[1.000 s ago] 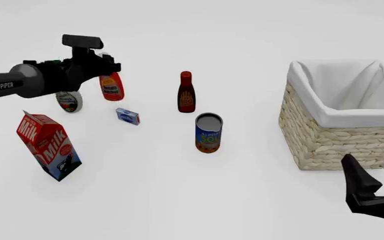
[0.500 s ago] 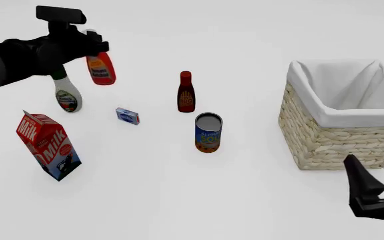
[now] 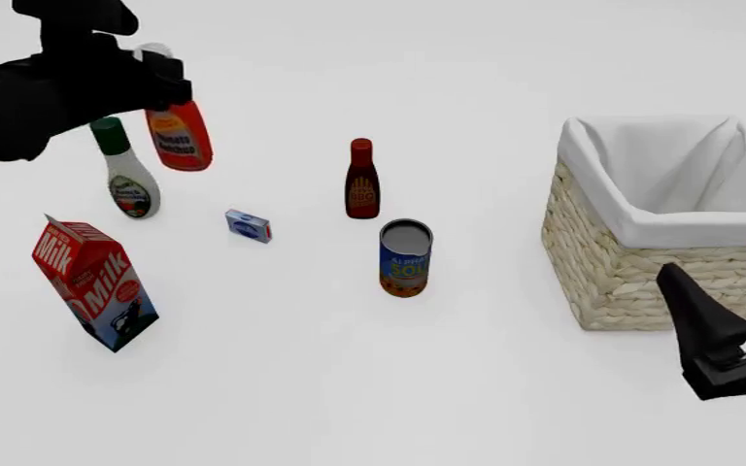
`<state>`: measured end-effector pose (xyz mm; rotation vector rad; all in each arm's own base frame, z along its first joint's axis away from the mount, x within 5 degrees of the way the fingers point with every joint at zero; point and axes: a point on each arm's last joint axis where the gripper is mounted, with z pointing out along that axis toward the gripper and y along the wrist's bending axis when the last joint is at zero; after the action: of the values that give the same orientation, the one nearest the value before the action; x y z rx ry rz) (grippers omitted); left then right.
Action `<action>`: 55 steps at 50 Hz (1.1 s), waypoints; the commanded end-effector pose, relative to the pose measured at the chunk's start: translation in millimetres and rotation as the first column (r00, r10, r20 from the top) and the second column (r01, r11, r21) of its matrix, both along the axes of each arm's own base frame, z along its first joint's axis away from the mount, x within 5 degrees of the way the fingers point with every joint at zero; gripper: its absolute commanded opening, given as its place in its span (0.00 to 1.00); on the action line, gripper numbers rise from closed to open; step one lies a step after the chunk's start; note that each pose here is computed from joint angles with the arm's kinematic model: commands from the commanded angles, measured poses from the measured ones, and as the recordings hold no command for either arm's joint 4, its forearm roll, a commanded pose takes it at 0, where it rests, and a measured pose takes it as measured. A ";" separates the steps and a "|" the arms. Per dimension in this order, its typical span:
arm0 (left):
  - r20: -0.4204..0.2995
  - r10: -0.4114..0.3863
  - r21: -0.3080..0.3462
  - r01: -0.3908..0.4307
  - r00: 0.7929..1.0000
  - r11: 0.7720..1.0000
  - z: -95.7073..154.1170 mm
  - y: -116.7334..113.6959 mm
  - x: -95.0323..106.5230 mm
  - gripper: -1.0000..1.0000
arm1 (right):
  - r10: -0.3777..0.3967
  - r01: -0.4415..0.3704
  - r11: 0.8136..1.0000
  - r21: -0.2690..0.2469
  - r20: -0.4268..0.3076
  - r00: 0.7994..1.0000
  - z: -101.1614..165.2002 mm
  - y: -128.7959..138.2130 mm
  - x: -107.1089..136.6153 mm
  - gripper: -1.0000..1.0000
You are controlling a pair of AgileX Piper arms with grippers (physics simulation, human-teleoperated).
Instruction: Pick the ketchup and place it in the basket.
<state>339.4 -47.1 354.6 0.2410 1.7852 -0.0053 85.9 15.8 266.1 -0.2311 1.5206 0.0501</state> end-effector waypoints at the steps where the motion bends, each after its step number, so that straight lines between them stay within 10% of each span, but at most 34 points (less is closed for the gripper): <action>1: 0.004 -0.049 0.048 0.049 0.999 0.998 13.9 -6.3 -38.3 0.00 | 0.111 -0.111 0.993 -0.029 0.006 0.994 21.0 11.5 4.1 1.00; 55: -0.064 -0.344 0.087 0.349 0.937 0.933 42.6 -54.3 -140.4 0.00 | 0.515 -0.509 0.849 -0.140 0.006 0.857 61.3 104.7 49.7 1.00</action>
<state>209.2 -94.0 395.4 0.5727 1.7841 -0.1545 130.4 103.6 322.6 -0.6883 1.4031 0.3397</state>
